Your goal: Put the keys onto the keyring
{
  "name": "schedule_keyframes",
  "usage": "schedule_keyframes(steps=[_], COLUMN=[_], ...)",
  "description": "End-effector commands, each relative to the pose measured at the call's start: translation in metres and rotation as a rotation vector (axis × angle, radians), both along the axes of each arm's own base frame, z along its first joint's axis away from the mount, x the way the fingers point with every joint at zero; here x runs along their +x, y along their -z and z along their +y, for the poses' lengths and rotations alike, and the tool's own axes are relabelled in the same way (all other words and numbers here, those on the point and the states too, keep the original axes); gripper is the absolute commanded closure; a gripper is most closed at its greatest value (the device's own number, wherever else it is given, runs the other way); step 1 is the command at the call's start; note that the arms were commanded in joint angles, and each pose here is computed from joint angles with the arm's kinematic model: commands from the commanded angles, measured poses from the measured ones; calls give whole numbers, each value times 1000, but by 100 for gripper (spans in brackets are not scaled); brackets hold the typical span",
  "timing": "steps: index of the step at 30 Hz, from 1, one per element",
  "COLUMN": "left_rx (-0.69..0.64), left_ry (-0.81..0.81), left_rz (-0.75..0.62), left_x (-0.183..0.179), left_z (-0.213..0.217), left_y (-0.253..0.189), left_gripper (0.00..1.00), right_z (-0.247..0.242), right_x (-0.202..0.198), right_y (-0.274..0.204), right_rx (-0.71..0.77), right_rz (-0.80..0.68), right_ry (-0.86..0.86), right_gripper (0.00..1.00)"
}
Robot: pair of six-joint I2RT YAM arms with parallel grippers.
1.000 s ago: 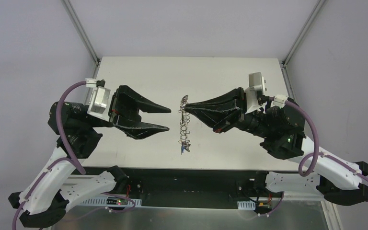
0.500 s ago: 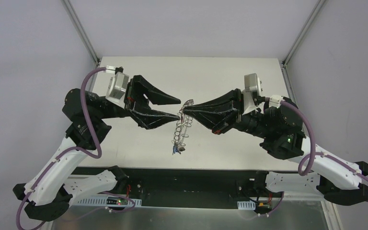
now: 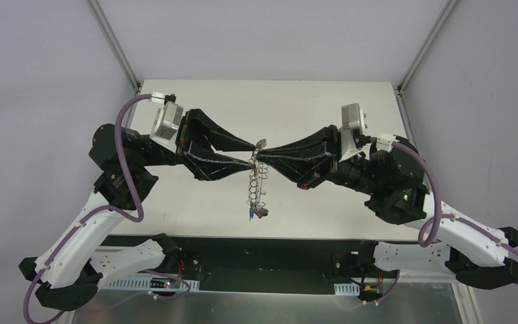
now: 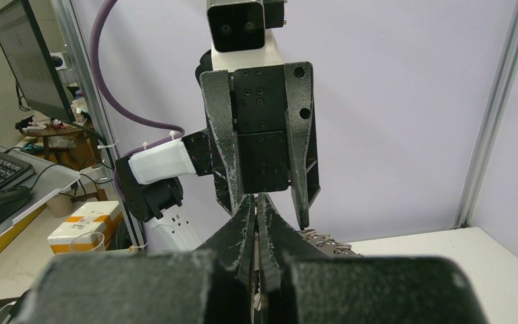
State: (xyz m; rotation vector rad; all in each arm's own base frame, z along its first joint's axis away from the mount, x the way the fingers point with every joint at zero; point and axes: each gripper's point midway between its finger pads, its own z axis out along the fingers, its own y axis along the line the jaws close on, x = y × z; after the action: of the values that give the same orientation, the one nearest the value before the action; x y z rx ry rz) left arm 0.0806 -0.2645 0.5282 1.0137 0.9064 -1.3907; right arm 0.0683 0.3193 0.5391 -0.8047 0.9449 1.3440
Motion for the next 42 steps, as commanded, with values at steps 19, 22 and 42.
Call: schedule_keyframes(steps=[19,22,42], left_rx=[-28,-28,169], left_ry=[75,77,-42], left_rz=[-47,-44,98], left_x=[-17,-17,-1], left_z=[3,3,5], left_y=[-15,-16,22], left_gripper=[100,100,100], right_z=[-16,-15,-36], right_x=[-10,-8,-5], right_y=[-44,-42,15], right_rx=[128,121,-228], right_rz=[-60,-60,-36], right_ry=[-9,-1,65], right_gripper=[100,100,68])
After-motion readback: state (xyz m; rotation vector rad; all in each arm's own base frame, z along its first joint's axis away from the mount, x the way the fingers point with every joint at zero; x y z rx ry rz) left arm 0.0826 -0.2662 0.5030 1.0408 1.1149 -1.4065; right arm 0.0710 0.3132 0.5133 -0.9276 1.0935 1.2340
